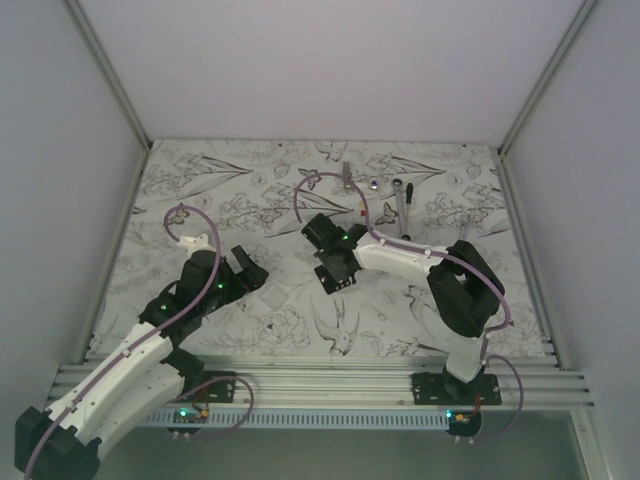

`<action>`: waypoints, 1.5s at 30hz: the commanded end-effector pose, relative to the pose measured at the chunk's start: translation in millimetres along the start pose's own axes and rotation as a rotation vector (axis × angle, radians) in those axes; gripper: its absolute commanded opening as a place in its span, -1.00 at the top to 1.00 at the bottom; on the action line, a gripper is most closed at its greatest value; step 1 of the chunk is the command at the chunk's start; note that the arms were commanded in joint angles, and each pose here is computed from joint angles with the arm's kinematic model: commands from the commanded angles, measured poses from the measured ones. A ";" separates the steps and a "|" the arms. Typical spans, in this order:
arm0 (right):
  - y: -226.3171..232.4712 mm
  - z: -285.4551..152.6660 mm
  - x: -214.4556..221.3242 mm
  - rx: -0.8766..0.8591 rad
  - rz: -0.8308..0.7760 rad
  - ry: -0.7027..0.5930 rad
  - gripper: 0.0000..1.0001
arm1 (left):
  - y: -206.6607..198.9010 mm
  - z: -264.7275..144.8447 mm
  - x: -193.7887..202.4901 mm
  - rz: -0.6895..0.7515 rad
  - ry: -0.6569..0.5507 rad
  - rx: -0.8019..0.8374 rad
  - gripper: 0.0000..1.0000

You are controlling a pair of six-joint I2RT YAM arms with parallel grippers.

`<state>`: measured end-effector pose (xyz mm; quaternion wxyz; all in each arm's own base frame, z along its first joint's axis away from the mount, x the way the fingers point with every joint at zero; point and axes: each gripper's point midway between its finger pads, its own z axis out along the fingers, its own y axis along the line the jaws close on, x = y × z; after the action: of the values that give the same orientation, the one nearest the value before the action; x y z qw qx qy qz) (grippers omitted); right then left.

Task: Snap on the fuse box
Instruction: Install the fuse at the fuse box base.

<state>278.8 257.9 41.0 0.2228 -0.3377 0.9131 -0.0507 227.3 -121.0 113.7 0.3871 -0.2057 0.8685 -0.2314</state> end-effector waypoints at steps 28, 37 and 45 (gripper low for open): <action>3.8 28.8 32.8 -0.070 -0.003 0.132 0.94 | 1.4 -1.5 4.5 -0.027 0.018 0.006 -0.99; -1.6 -10.4 -5.9 -0.102 0.039 -0.035 0.48 | -0.2 -1.6 3.9 -0.024 0.019 0.009 -1.00; -7.8 -25.9 -24.3 -0.113 0.057 -0.127 0.30 | -0.5 -2.0 4.3 -0.023 0.020 0.013 -0.99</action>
<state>279.5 259.2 59.4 0.2314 -0.3291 0.9155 0.0069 225.6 -123.9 116.8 0.3844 -0.2100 0.8654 -0.2434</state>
